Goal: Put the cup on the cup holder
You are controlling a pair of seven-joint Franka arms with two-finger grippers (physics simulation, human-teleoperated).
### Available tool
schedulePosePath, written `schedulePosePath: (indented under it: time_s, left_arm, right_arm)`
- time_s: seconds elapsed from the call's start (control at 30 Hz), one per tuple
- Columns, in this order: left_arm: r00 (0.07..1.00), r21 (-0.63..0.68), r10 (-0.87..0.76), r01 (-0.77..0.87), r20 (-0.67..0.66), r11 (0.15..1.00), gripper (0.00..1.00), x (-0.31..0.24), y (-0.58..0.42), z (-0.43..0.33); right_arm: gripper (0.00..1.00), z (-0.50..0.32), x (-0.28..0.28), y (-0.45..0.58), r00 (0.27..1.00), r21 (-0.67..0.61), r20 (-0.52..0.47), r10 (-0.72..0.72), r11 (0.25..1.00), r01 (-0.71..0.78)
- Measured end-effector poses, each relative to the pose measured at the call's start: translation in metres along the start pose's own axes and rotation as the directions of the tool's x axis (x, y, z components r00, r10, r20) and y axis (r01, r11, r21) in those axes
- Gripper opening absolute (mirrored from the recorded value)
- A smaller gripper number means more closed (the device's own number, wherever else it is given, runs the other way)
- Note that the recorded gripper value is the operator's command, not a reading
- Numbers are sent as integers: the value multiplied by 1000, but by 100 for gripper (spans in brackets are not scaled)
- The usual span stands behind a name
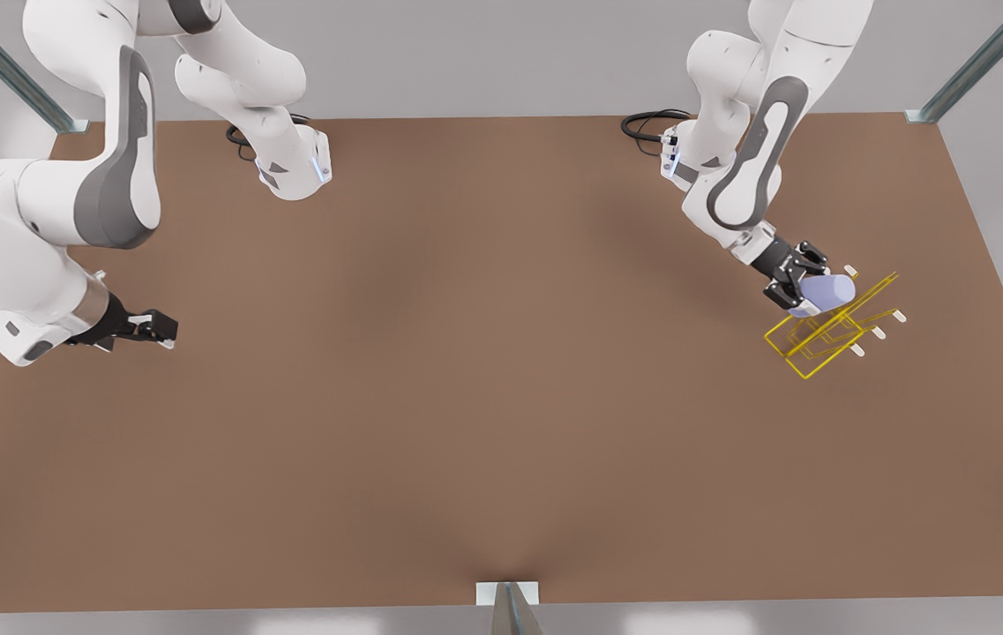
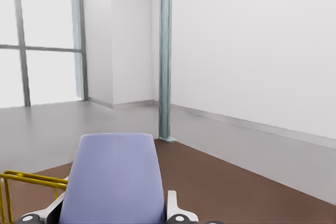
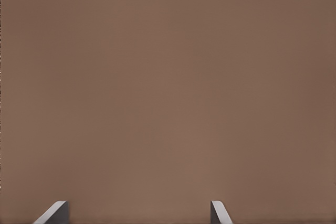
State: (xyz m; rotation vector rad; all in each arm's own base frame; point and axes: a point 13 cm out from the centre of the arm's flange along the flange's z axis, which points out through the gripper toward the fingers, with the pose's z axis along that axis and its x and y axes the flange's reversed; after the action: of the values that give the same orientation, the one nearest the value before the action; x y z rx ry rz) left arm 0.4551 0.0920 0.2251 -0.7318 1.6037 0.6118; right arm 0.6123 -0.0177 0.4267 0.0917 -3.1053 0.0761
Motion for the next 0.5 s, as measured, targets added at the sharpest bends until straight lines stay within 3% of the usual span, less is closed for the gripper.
schedulePosePath:
  time_s: [0.5]
  left_arm:
    - [1000, 23, 14, -14, 9, 1000, 76, 17, -2, 1]
  right_arm:
    - [100, 4, -3, 2, 1000, 0, -3, -4, 1000, 4]
